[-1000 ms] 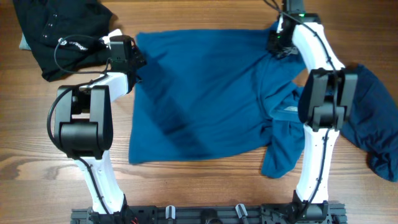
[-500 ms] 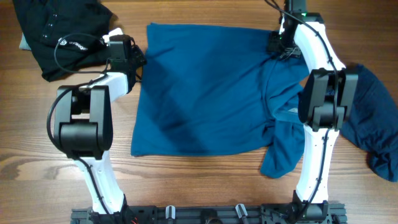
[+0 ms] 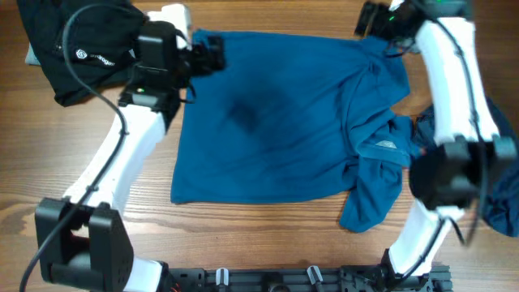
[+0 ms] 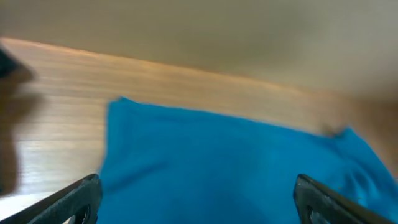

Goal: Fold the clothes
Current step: 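Drag the teal shirt's top edge outward with both grippers to flatten it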

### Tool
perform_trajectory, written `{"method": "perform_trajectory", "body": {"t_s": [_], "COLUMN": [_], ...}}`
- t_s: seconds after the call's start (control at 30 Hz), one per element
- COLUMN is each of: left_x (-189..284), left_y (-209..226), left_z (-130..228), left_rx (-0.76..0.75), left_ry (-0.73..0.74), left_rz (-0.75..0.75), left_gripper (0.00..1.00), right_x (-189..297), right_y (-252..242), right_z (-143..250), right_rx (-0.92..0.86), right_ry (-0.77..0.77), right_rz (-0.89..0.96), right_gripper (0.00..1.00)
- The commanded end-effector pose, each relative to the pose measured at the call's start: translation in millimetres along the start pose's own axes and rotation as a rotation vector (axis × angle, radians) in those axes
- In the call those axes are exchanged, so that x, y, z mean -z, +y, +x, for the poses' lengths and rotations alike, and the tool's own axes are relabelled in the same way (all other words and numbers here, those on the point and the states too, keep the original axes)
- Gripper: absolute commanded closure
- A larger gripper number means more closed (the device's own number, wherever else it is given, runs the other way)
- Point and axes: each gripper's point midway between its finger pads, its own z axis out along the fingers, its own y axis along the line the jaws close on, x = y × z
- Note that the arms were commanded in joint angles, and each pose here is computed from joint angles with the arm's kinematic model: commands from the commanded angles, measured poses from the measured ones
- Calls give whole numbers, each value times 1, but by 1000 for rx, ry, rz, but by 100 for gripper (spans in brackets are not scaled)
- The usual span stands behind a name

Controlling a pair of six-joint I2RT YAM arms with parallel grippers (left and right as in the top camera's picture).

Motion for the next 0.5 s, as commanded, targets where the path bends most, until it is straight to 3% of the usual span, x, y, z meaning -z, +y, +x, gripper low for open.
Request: {"method": "perform_trajectory", "body": {"t_s": [0.0, 0.3, 0.37, 0.47], "left_x": [-19, -72, -77, -82], "left_y": [-26, 13, 21, 25], "left_z": [62, 164, 176, 184], "left_rx": [-115, -59, -49, -47], "left_ry": [191, 464, 492, 506], "left_rz": [44, -42, -56, -62], "left_gripper": [0, 2, 10, 32], "right_x": [58, 108, 110, 110], "right_y": [34, 24, 23, 23], "right_z": [9, 58, 62, 65], "right_rx": [-31, -42, -43, -44], "right_ry": [15, 147, 162, 174], "right_rz": [-208, -190, -185, -182], "right_gripper": [0, 0, 1, 0]}}
